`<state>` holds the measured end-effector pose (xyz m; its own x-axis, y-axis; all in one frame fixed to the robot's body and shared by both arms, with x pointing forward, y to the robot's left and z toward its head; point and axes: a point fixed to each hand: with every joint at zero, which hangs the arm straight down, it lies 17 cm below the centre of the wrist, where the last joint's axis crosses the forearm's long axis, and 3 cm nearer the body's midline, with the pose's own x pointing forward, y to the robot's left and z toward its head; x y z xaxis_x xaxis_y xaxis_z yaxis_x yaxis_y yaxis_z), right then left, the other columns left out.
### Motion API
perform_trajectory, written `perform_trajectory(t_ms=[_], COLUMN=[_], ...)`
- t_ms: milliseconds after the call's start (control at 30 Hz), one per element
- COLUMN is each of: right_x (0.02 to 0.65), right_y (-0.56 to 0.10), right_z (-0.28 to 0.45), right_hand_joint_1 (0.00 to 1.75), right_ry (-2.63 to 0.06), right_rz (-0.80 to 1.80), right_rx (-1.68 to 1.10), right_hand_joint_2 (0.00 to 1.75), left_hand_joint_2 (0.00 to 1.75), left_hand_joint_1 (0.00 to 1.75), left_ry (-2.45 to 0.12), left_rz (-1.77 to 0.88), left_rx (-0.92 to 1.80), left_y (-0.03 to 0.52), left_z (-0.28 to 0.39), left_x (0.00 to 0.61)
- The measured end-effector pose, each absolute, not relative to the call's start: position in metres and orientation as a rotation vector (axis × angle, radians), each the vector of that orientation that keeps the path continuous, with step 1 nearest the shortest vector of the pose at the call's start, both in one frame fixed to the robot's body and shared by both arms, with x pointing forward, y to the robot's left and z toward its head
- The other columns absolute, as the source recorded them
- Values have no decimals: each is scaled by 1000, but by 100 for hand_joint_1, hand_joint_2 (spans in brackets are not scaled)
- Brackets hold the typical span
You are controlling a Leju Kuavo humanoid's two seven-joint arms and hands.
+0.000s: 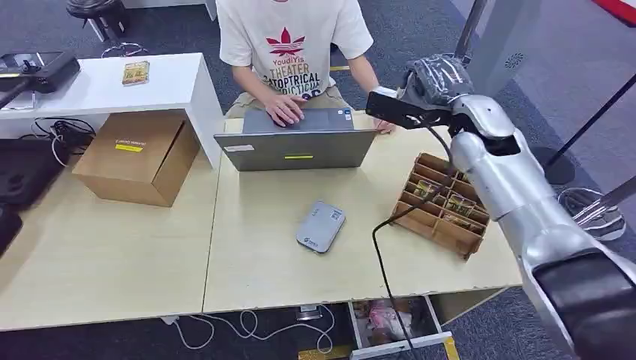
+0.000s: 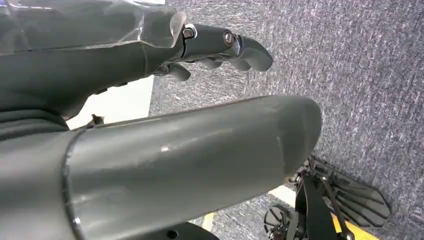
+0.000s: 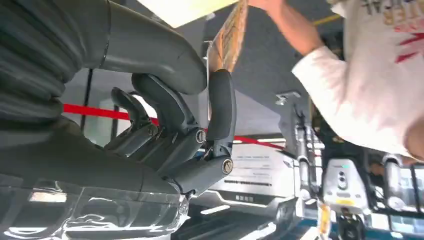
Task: Pass the card to the sensor for recognition and then transmit it.
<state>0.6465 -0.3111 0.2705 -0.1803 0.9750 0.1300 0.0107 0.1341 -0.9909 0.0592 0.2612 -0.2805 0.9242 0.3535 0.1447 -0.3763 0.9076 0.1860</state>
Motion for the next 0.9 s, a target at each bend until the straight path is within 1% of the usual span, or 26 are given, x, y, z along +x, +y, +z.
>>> perform_trajectory(t_ms=[33, 67, 100, 133, 167, 200, 267, 333, 400, 533, 567, 700, 833, 867, 900], right_x=[647, 647, 647, 647, 647, 646, 645, 644, 642, 640, 640, 639, 640, 641, 642], right_y=[-303, -290, -281, -271, -262, -251, -235, -220, -206, -187, -184, -175, -174, -176, -177], right_z=[271, 272, 272, 273, 272, 272, 271, 271, 270, 267, 266, 262, 261, 260, 260], right_hand_joint_1=[164, 161, 164, 161, 161, 164, 159, 162, 162, 168, 164, 162, 164, 168, 166], right_ry=[-1429, -1449, -1463, -1476, -1486, -1497, -1513, -1528, -1540, -1551, -1552, -1551, -1542, -1537, -1533], right_rz=[1225, 1225, 1225, 1226, 1230, 1237, 1243, 1251, 1255, 1261, 1261, 1255, 1229, 1222, 1215], right_rx=[-1033, -1025, -1019, -1010, -1002, -990, -968, -949, -928, -897, -891, -872, -879, -887, -892], right_hand_joint_2=[175, 175, 175, 175, 175, 175, 175, 175, 175, 175, 175, 175, 175, 175, 175], left_hand_joint_2=[0, 0, 0, 0, 0, 0, 0, 0, 0, 0, 0, 0, 0, 0, 0], left_hand_joint_1=[0, 0, 0, 0, 0, 0, 0, 0, 0, 0, 0, 0, 0, 0, 0], left_ry=[-110, -111, -112, -113, -114, -115, -115, -115, -111, -107, -108, -115, -124, -124, -125], left_rz=[375, 374, 372, 372, 371, 369, 368, 366, 367, 364, 362, 348, 338, 336, 335], left_rx=[212, 211, 210, 210, 210, 210, 210, 210, 210, 210, 210, 202, 199, 197, 196], left_y=[261, 260, 260, 260, 260, 260, 260, 260, 259, 259, 259, 258, 257, 257, 257], left_z=[-280, -280, -280, -280, -280, -280, -280, -280, -280, -280, -280, -280, -280, -280, -280], left_x=[60, 60, 61, 61, 62, 62, 63, 63, 62, 61, 61, 63, 65, 65, 65])
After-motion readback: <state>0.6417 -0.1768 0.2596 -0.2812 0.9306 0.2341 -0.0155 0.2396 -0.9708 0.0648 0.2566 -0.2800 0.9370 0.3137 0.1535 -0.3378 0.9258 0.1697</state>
